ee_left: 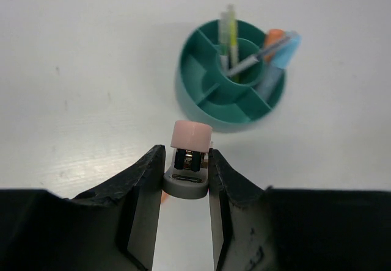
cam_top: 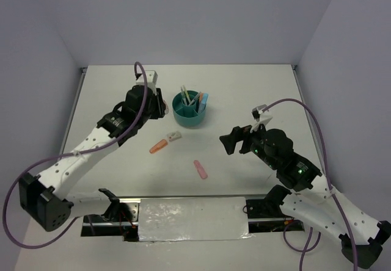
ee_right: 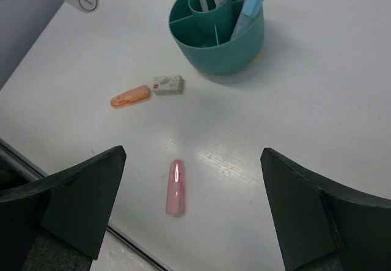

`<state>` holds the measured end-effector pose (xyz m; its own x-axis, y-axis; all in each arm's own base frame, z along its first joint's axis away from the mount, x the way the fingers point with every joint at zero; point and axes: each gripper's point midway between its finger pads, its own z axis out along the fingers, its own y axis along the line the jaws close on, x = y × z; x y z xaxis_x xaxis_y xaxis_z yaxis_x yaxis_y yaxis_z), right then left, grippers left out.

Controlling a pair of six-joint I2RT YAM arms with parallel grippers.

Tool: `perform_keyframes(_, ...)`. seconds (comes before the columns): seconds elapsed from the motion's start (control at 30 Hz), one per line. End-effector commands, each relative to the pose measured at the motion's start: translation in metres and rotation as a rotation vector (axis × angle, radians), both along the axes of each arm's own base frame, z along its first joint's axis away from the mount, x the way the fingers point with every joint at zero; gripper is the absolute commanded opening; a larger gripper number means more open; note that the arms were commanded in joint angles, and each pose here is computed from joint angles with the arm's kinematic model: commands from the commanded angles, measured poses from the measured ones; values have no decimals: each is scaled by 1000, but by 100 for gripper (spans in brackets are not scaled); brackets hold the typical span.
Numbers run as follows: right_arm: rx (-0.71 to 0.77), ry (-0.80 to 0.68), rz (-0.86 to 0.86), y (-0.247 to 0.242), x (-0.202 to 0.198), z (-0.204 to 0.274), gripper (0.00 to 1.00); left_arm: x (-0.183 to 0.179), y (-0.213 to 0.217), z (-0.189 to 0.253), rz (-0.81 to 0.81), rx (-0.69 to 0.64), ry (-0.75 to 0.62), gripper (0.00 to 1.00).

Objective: Sort the stationery into containers
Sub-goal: Place the stapler in the storage box.

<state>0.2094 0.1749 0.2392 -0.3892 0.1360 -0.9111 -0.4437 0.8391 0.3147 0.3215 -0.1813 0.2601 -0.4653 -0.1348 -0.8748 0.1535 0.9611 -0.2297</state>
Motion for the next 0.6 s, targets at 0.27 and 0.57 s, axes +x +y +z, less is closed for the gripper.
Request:
perform_keyframes(0.27,1,-24,22,-11,-14,19,100,110,14,4,-83,-51,-167,0)
perform_keyframes(0.57,10,-47,83,-7,-23,34,100,168,-15,0,-301,38,-256,0)
